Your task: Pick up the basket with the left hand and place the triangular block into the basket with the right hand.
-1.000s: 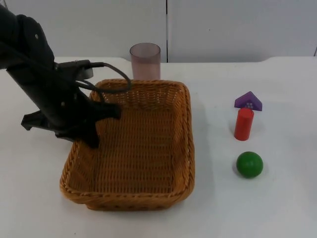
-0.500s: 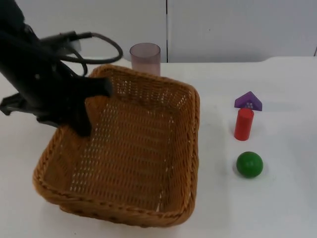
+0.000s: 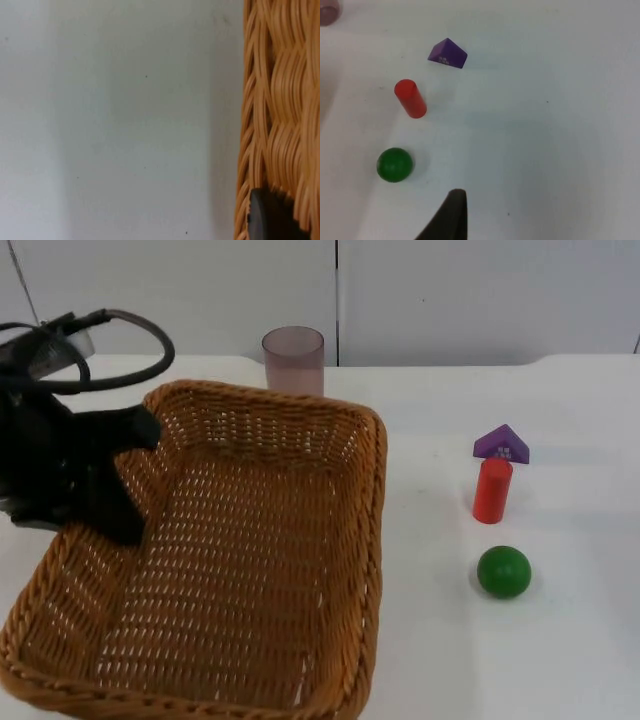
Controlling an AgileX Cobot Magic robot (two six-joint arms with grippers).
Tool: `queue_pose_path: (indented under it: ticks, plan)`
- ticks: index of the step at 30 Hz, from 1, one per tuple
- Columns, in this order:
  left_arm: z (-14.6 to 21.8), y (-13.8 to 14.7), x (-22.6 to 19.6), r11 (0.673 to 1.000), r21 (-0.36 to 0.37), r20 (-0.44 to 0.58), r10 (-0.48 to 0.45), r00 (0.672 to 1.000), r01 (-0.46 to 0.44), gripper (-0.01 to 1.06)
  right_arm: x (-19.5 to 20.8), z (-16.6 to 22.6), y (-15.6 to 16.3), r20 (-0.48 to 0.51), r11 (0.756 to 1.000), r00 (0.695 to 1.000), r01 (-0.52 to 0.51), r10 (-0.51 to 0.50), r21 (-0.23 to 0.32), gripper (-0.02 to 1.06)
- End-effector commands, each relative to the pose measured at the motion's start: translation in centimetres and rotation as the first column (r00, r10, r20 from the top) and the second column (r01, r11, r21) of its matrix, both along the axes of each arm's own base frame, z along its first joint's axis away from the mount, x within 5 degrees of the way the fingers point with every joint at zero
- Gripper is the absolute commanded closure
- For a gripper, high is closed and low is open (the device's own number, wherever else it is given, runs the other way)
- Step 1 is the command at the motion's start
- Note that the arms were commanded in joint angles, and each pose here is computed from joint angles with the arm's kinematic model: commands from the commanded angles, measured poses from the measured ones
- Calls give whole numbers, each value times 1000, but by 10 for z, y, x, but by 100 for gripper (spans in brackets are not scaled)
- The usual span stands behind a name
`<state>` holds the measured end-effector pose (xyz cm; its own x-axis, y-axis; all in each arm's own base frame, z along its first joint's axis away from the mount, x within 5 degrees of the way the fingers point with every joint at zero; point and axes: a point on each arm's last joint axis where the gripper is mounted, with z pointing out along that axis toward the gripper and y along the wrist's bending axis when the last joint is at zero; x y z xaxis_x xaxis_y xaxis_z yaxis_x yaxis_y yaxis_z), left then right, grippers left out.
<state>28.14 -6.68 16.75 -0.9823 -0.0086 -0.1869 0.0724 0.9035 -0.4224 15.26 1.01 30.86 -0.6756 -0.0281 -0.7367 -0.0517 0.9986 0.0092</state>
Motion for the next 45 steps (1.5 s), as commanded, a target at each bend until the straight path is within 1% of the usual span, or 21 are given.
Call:
queue_pose_path:
  ticks: [1,9,14,15,16,17,19,20,22,25,26,30,31,33,35,36,37,39,41,44,45]
  plan:
    - [5,-1,0,999,-29,28,23,999,-23,105,2,1,-1,10,999,1000,-22,22,-29,-1]
    - [5,-1,1,999,-28,39,26,999,-25,105,30,15,3,-53,999,998,-29,28,-12,-1]
    - [5,-1,1,999,-29,36,24,999,-23,105,84,30,7,-109,996,992,-73,67,-52,0]
    - [5,-1,1,999,-29,36,24,999,-23,105,84,30,7,-109,996,992,-73,67,-52,0]
    - [5,-1,1,999,-29,36,24,999,-23,105,108,28,8,-133,992,987,-104,93,-76,0]
    - [5,-1,1,999,-29,36,24,999,-23,105,114,30,8,-126,990,987,-112,100,-87,0]
    - [6,-1,1,999,-32,35,27,999,-26,105,156,20,11,-182,975,971,-180,154,-133,0]
    - [6,-1,1,999,-32,35,27,999,-26,105,156,20,11,-182,975,971,-180,154,-133,0]
    - [6,-1,1,999,-32,35,27,999,-26,105,186,11,13,-238,965,955,-218,180,-148,0]
    - [6,-1,1,999,-32,35,27,999,-26,105,226,-11,16,-317,939,920,-297,232,-175,0]
    - [6,-1,1,999,-32,35,27,999,-26,105,226,-11,16,-317,939,920,-297,232,-175,0]
    - [6,-2,2,998,-51,33,45,998,-43,105,265,-45,21,-373,886,868,-420,329,-195,2]
    - [6,-2,2,998,-51,33,45,998,-43,105,265,-45,21,-373,886,868,-420,329,-195,2]
    - [7,-3,2,997,-60,31,53,998,-51,105,280,-67,25,-395,859,834,-480,385,-178,4]
    - [7,-3,2,997,-62,31,54,998,-52,105,294,-90,31,-392,821,798,-549,458,-157,4]
    - [7,-3,2,997,-62,31,54,998,-52,105,294,-90,31,-392,821,798,-549,458,-157,4]
    - [7,-3,2,997,-62,31,54,998,-52,105,298,-101,33,-393,804,784,-573,481,-158,5]
    - [7,-3,2,997,-62,31,54,998,-52,105,306,-117,36,-386,780,774,-598,502,-185,6]
    - [7,-3,2,997,-62,31,54,998,-52,105,309,-125,37,-385,770,770,-607,509,-196,6]
    - [7,-4,3,995,-75,30,68,997,-65,105,318,-146,44,-372,742,761,-630,532,-229,6]
    - [8,-4,3,994,-82,29,75,997,-72,105,318,-153,50,-371,732,750,-644,547,-223,6]
